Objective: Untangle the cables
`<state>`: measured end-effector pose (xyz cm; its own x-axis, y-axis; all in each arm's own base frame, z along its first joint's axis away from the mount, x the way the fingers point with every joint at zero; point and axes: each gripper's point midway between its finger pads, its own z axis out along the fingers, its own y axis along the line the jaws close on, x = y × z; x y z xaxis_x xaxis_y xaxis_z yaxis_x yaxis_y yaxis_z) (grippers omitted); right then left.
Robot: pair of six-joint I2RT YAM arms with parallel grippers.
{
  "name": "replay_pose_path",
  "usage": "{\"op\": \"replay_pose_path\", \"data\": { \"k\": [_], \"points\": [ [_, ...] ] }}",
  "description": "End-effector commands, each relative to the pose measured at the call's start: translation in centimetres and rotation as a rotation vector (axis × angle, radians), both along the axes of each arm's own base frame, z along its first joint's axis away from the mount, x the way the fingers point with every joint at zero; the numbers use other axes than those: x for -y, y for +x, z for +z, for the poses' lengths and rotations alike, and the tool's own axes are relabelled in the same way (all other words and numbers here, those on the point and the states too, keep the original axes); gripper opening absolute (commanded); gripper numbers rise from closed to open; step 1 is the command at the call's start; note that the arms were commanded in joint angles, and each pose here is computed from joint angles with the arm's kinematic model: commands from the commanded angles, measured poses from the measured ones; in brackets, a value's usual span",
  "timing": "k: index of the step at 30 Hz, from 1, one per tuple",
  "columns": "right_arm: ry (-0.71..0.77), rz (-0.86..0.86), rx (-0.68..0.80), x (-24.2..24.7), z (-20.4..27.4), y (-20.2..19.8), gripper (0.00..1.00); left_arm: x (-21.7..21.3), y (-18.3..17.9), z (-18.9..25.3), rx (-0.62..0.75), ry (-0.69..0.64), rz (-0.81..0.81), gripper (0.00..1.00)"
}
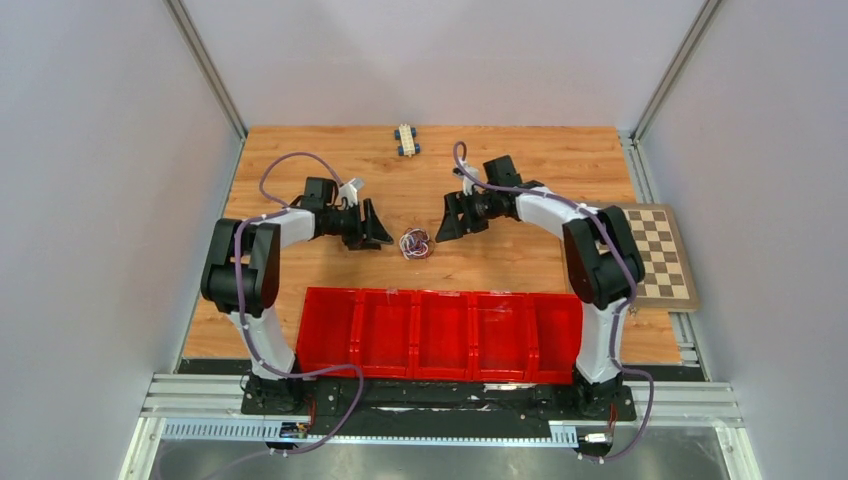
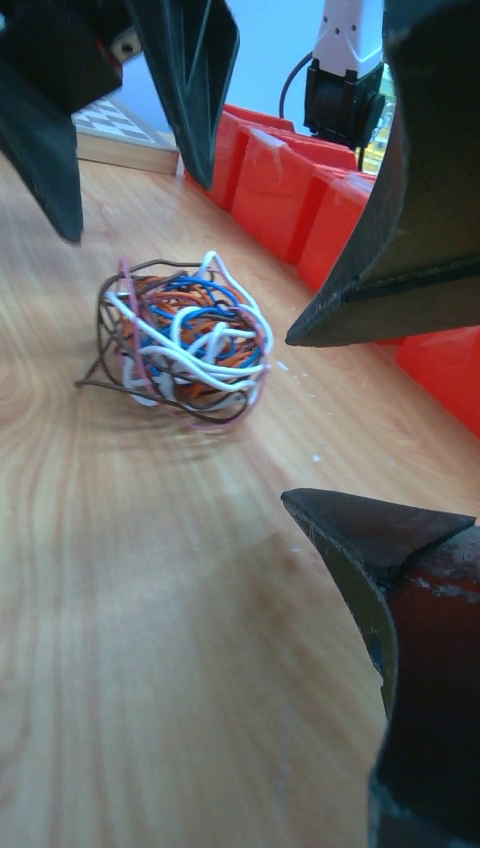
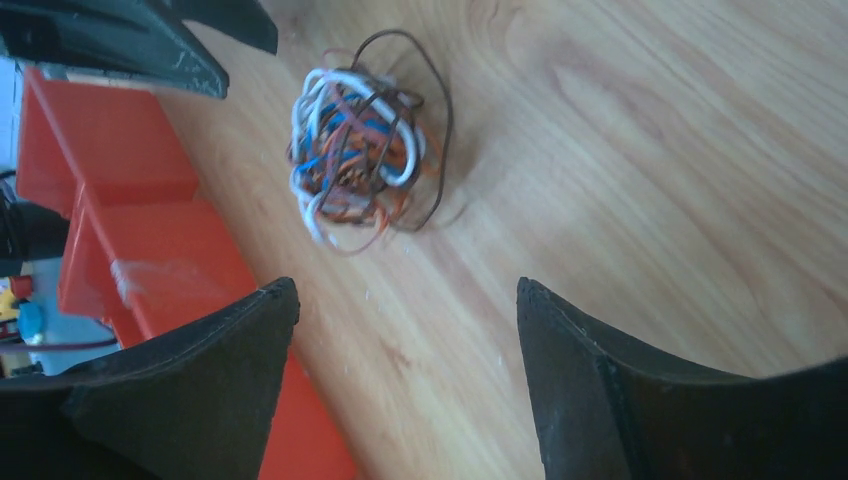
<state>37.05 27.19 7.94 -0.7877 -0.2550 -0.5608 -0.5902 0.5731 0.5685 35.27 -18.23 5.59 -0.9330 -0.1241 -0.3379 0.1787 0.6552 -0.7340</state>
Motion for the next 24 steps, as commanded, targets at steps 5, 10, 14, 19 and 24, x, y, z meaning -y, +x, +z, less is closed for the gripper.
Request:
{"op": "replay_pose_path", "data": {
  "k": [5, 10, 14, 19, 24],
  "points": [
    [0.102, 0.044, -0.066, -5.4, -2.0, 1.3, 0.71, 3.4, 2.8, 0.7, 0.071, -0.096, -0.044, 0.57],
    [0.102, 0.055, -0.087, -6.8, -3.7, 0.8, 0.63, 4.3, 2.2, -0.5, 0.044, -0.103, -0.063, 0.54],
    [0.101, 0.059, -0.082, -7.0, -3.6, 0.7, 0.46, 4.7, 2.4, -0.2, 0.038, -0.129, -0.050, 0.40],
    [0.088, 0.054, -0.007, -5.8, -1.3, 0.6, 0.04, 4.4, 1.9, 2.5, 0.113, -0.119, -0.076, 0.16],
    [0.046, -0.001, 0.115, -1.7, 3.0, 1.1, 0.00, 3.0, 0.5, 5.6, 0.203, -0.054, -0.088, 0.00]
  ]
}}
